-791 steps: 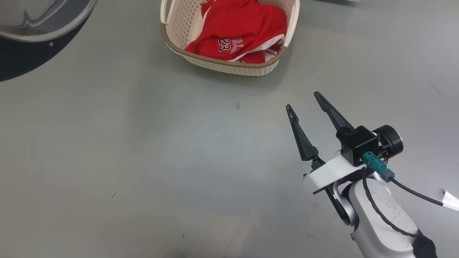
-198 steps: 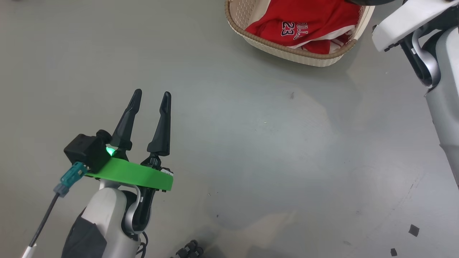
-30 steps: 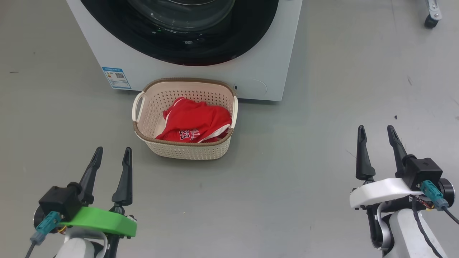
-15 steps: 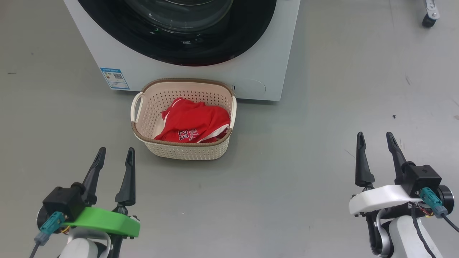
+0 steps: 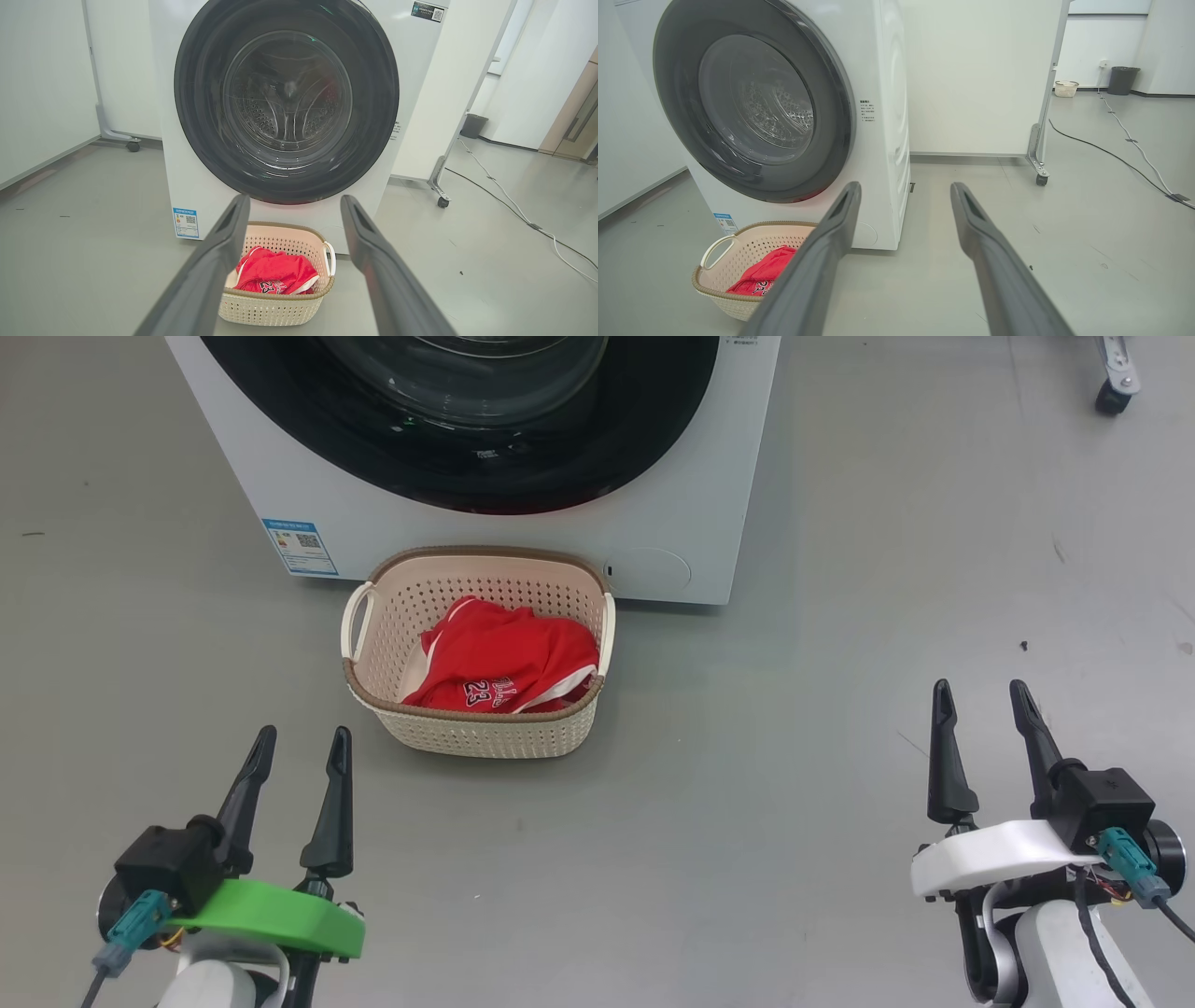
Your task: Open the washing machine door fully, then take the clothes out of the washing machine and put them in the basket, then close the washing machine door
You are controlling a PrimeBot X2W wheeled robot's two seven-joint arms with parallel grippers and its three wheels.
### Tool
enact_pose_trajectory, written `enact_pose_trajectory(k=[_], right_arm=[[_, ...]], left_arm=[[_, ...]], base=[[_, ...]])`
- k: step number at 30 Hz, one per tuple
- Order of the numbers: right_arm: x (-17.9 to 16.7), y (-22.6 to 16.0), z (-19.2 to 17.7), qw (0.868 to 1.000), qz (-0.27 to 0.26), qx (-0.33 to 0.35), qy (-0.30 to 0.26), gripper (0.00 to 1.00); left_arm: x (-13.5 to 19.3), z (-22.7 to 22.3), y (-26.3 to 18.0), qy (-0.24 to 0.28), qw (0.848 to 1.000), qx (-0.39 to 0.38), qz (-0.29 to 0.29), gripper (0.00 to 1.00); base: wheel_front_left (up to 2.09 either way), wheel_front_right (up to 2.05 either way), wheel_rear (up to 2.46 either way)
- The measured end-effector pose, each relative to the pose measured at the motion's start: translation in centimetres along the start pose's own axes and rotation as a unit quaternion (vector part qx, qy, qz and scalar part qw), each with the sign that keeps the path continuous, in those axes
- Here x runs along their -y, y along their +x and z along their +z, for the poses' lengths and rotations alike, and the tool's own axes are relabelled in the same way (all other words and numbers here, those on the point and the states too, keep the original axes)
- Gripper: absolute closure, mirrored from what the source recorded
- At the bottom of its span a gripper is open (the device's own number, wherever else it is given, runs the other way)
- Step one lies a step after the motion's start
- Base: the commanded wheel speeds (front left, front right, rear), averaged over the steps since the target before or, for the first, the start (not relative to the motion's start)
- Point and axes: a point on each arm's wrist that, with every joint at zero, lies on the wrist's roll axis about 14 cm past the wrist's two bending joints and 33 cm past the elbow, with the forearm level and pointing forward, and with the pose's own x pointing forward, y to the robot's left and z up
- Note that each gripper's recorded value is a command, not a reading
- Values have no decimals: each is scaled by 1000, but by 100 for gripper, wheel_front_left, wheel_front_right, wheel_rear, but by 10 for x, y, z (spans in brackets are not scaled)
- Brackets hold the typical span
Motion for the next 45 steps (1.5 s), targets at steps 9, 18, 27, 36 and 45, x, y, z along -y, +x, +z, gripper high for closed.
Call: enact_pose_trajectory(k=[9, 18, 27, 36, 45], right_arm=[[1, -5, -1, 1000, -3, -2, 1, 0], [1, -9, 2, 1000, -3, 2, 1, 0], [0, -12, 3, 1000, -1, 2, 1, 0], [-2, -13, 6, 1000, 3, 5, 2, 0], [1, -29, -26, 999, -8, -44, 7, 100]], left_arm=[[4, 1, -2, -18, 1000, 3, -2, 0], [5, 0, -8, -24, 1000, 1, -1, 0], [6, 0, -13, -29, 1000, 0, -1, 0], [8, -2, -16, -31, 999, -2, -3, 0], [7, -28, -28, -46, 998, -39, 11, 100]], base=[[0, 0, 0], [0, 0, 0], [0, 0, 0], [0, 0, 0], [0, 0, 0]])
